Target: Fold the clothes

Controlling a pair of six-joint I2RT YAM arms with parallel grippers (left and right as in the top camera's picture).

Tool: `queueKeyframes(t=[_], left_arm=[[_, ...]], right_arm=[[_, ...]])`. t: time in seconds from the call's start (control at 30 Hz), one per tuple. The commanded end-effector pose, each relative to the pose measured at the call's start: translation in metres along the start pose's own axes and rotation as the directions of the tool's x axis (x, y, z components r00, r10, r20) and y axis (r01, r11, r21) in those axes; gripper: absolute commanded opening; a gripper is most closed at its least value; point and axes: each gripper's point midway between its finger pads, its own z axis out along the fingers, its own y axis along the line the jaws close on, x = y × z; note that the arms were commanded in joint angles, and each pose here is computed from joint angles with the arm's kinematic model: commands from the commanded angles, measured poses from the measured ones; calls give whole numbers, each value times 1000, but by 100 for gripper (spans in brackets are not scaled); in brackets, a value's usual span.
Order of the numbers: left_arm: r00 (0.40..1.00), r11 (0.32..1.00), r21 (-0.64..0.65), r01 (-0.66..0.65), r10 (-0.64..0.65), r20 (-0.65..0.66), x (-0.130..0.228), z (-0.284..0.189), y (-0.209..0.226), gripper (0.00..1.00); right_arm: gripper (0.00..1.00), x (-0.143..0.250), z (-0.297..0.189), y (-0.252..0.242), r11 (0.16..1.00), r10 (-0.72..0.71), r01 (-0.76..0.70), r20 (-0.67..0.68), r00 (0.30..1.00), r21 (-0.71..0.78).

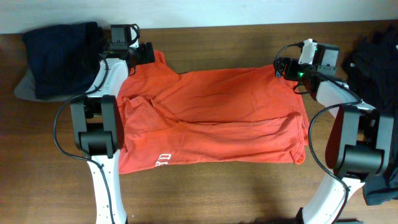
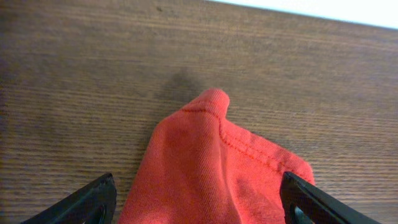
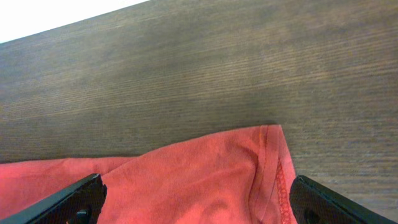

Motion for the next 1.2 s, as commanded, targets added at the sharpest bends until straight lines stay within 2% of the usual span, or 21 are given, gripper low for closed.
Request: queueKeyframes(t=[0.0, 0.53, 0.9, 1.1, 1.17], left_arm=[[1000, 1000, -14, -10, 10, 1, 1, 3, 5, 84], [1000, 999, -33, -8, 7, -20, 11, 12, 11, 83], [997, 999, -40, -3, 0, -76, 39, 33, 17, 80], [997, 999, -40, -3, 0, -73, 38, 33, 17, 76], [997, 999, -40, -3, 0, -73, 38, 33, 17, 78]], right_arm=[[99, -1, 5, 0, 1000, -27, 27, 7, 1000, 8], [99, -2, 5, 0, 1000, -28, 28, 9, 1000, 7], [99, -2, 5, -1, 1000, -28, 28, 9, 1000, 12], [97, -4, 5, -9, 998, -32, 30, 20, 999, 61], [97, -6, 6, -14, 995, -37, 35, 28, 999, 92]])
